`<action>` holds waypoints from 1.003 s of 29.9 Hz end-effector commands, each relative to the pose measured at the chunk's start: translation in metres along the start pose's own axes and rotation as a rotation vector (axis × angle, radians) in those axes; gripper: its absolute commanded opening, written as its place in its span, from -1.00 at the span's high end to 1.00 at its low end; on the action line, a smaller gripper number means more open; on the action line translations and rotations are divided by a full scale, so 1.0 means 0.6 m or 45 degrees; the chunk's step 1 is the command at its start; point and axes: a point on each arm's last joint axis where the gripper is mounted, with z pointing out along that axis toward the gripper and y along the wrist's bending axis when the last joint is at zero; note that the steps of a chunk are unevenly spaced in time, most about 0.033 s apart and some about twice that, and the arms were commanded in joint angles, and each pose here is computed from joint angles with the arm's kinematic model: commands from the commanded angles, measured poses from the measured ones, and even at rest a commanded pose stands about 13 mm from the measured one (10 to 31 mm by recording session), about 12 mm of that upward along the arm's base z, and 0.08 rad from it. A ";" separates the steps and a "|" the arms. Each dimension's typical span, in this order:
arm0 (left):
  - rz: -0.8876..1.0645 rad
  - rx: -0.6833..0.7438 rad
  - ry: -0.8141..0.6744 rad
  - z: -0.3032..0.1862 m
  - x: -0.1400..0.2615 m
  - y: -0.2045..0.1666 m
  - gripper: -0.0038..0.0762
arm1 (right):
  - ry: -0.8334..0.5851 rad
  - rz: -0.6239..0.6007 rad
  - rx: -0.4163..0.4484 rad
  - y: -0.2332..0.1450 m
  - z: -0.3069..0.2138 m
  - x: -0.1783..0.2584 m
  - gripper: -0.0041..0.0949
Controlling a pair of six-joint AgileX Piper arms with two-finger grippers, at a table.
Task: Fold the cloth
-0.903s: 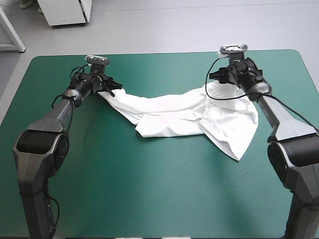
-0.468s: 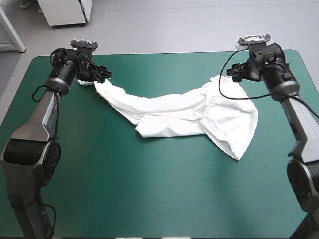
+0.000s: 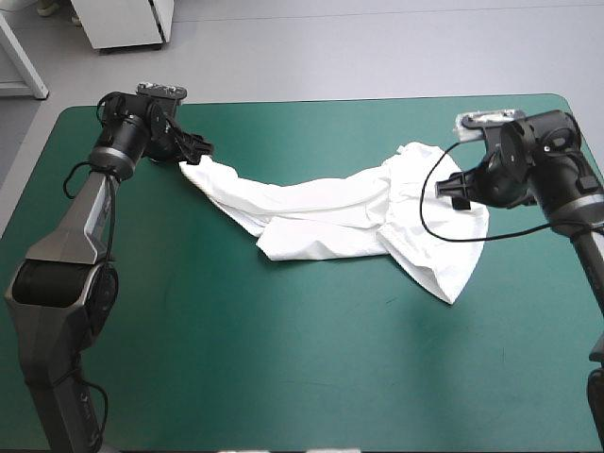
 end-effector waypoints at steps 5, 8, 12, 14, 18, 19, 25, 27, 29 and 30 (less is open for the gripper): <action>-0.171 0.142 0.007 0.068 0.000 0.025 -0.51 | 0.116 -0.048 -0.080 0.004 0.019 0.080 -0.48; -0.181 0.156 0.034 0.098 0.003 0.028 -0.51 | 0.165 -0.061 -0.115 0.008 0.024 0.107 -0.48; -0.158 0.184 0.022 0.116 -0.007 0.023 -0.51 | 0.205 -0.076 -0.188 0.020 0.029 0.136 -0.45; -0.156 0.251 0.016 0.121 -0.013 0.015 -0.48 | 0.242 -0.119 -0.193 0.032 0.037 0.150 -0.39; -0.160 0.332 0.066 0.143 -0.010 -0.001 -0.30 | 0.276 -0.171 -0.203 0.056 0.053 0.169 -0.35; -0.142 0.330 0.083 0.152 -0.007 -0.006 -0.19 | 0.261 -0.185 -0.212 0.062 0.054 0.170 -0.35; 0.013 0.349 0.210 0.184 0.015 -0.046 0.65 | 0.142 -0.183 -0.239 0.075 0.062 0.156 -0.35; 0.039 0.359 0.212 0.186 0.016 -0.056 0.94 | 0.135 -0.198 -0.222 0.076 0.073 0.152 -0.35; 0.042 0.364 0.198 0.185 0.014 -0.060 0.92 | 0.156 -0.211 -0.205 0.079 0.090 0.148 -0.35; 0.037 0.372 0.197 0.185 0.014 -0.061 0.92 | 0.168 -0.216 -0.199 0.082 0.102 0.146 -0.35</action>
